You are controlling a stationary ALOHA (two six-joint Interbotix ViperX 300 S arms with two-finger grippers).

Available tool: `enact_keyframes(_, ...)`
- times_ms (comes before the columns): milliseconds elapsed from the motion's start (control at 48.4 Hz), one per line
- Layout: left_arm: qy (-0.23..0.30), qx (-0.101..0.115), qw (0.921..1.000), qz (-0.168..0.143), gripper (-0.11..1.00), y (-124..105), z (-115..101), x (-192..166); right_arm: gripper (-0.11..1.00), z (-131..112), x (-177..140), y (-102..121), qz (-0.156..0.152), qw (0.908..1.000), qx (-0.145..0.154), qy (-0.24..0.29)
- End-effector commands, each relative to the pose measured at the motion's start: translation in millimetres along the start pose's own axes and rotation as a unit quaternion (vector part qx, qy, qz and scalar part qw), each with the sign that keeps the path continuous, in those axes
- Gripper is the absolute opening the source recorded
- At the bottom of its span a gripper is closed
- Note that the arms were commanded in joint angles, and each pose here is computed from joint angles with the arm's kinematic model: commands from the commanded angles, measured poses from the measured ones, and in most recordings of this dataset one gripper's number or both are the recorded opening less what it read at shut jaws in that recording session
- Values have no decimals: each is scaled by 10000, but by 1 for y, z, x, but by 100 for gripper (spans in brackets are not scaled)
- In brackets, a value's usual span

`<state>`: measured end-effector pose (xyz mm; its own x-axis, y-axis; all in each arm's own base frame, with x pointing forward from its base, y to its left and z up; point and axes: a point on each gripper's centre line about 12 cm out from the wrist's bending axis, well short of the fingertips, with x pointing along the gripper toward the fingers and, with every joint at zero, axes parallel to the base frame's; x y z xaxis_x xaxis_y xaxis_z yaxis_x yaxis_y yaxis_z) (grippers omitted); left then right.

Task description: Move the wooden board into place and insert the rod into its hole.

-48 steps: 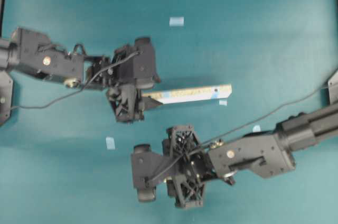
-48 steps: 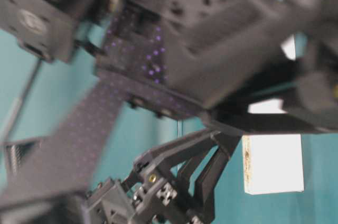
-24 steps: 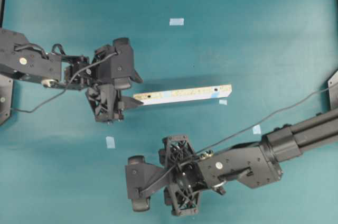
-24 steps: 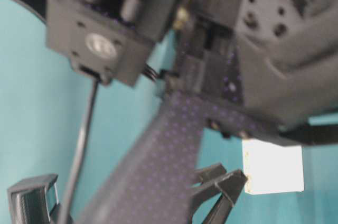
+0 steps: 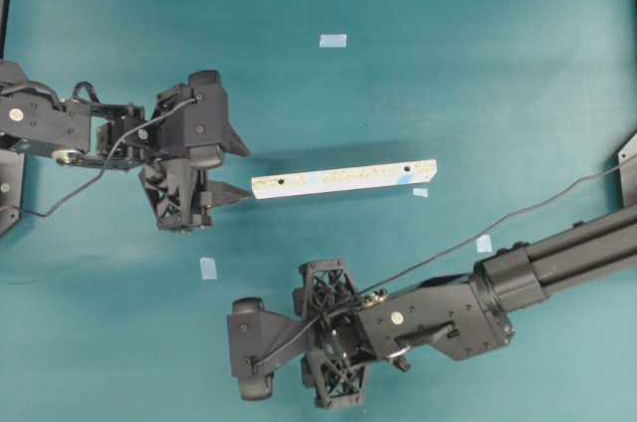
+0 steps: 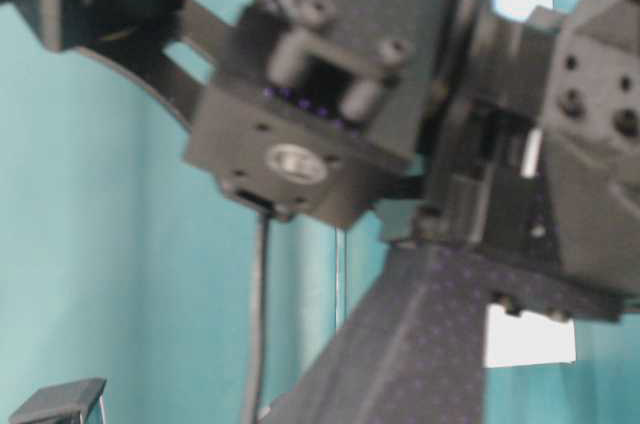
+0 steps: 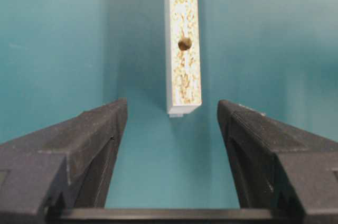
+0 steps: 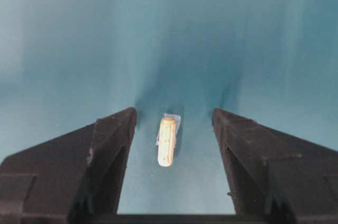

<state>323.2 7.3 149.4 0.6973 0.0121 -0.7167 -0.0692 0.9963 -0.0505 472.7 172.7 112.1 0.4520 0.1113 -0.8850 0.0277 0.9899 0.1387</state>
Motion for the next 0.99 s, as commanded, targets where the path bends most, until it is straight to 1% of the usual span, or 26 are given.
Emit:
enact_keyframes(0,-161,16,9999,-8,68,0,6,-6,64,12,-13,8,114,9997,-14,-219)
enact_keyframes(227,-123,8,9999,-6,68,0,3,-6,63,12,-12,8,104,9997,8,-199)
enact_keyframes(289,-115,8,9999,-5,68,0,2,-6,61,11,-12,7,101,9998,0,-191)
enact_keyframes(351,-100,8,10000,-4,68,0,1,-6,57,12,-12,8,104,9997,1,-199)
enact_keyframes(496,-107,8,9999,-5,68,0,2,-6,41,12,-12,8,108,9997,8,-205)
enact_keyframes(578,-100,8,10000,-4,68,0,1,-6,35,12,-12,8,104,9997,16,-198)
enact_keyframes(743,-100,8,10000,-4,68,0,1,-6,28,11,-12,8,107,9997,139,-189)
enact_keyframes(847,-84,8,10000,-3,68,0,0,-6,21,11,-13,8,113,9994,262,-195)
enact_keyframes(929,-69,8,10000,-2,68,0,-2,-6,12,11,-12,8,107,9993,309,-189)
enact_keyframes(970,-77,8,10000,-3,68,0,-1,-6,11,11,-13,10,117,9993,296,-194)
